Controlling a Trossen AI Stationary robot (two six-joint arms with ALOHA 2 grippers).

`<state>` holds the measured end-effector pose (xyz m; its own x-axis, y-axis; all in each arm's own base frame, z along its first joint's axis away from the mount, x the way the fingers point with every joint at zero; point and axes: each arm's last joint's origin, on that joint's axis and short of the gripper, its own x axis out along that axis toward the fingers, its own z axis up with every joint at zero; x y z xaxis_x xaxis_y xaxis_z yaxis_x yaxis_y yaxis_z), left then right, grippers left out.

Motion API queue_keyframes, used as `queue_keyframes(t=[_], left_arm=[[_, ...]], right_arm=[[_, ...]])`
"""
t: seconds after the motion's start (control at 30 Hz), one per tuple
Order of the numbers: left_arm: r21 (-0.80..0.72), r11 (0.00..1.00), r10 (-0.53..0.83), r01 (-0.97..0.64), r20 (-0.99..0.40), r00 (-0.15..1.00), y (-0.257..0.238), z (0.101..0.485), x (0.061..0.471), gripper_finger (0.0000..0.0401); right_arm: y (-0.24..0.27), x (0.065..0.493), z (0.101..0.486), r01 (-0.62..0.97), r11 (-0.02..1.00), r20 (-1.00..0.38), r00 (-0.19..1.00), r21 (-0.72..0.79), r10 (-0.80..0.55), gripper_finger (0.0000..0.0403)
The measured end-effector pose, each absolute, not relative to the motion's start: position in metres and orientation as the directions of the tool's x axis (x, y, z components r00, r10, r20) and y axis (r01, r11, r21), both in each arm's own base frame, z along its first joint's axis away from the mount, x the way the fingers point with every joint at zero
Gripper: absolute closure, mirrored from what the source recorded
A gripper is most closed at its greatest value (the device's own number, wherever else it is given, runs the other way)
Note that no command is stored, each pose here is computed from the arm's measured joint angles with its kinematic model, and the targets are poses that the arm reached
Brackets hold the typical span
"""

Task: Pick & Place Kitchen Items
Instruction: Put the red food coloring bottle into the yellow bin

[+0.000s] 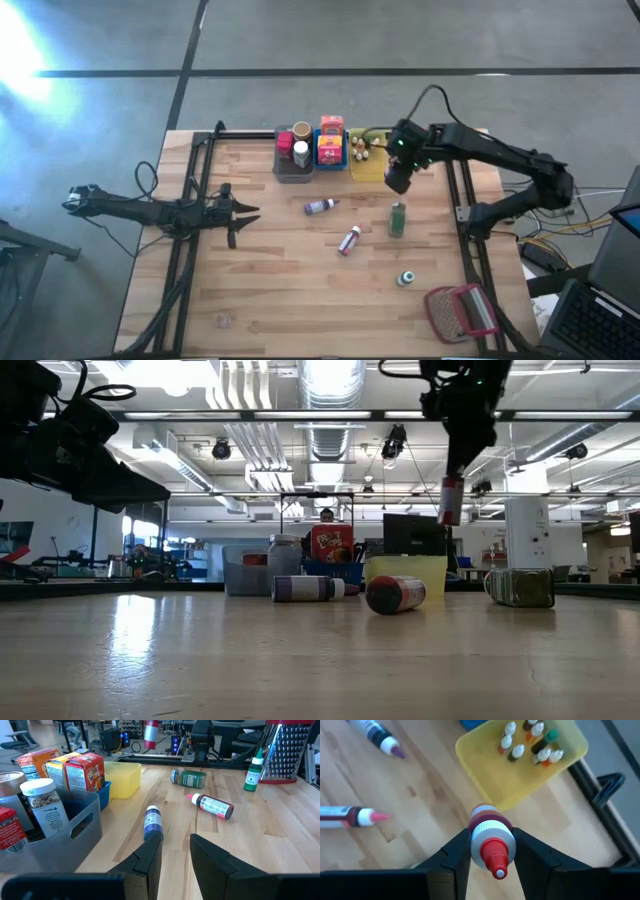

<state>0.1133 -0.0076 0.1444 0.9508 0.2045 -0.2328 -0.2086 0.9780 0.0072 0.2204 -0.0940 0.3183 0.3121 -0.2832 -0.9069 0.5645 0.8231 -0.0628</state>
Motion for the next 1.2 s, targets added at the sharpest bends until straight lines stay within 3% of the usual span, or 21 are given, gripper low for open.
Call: queue_keyframes(t=[0.5,0.73,1.2], left_arm=[[0.007,0.978,0.204,-0.208,-0.233,0.951,-0.008,0.144,0.113,0.0293],[0.007,0.978,0.204,-0.209,-0.233,0.951,-0.008,0.144,0.113,0.0293],[0.007,0.978,0.205,-0.209,-0.233,0.951,-0.008,0.144,0.113,0.0293]], right_arm=[[-0.159,0.251,0.307,0.575,0.816,-0.937,0.255,-0.052,-0.239,0.028],[-0.181,0.258,0.298,0.563,0.826,-0.925,0.317,0.008,-0.207,0.0279],[-0.213,0.26,0.273,0.563,0.826,-0.936,0.296,0.011,-0.189,0.0278]])
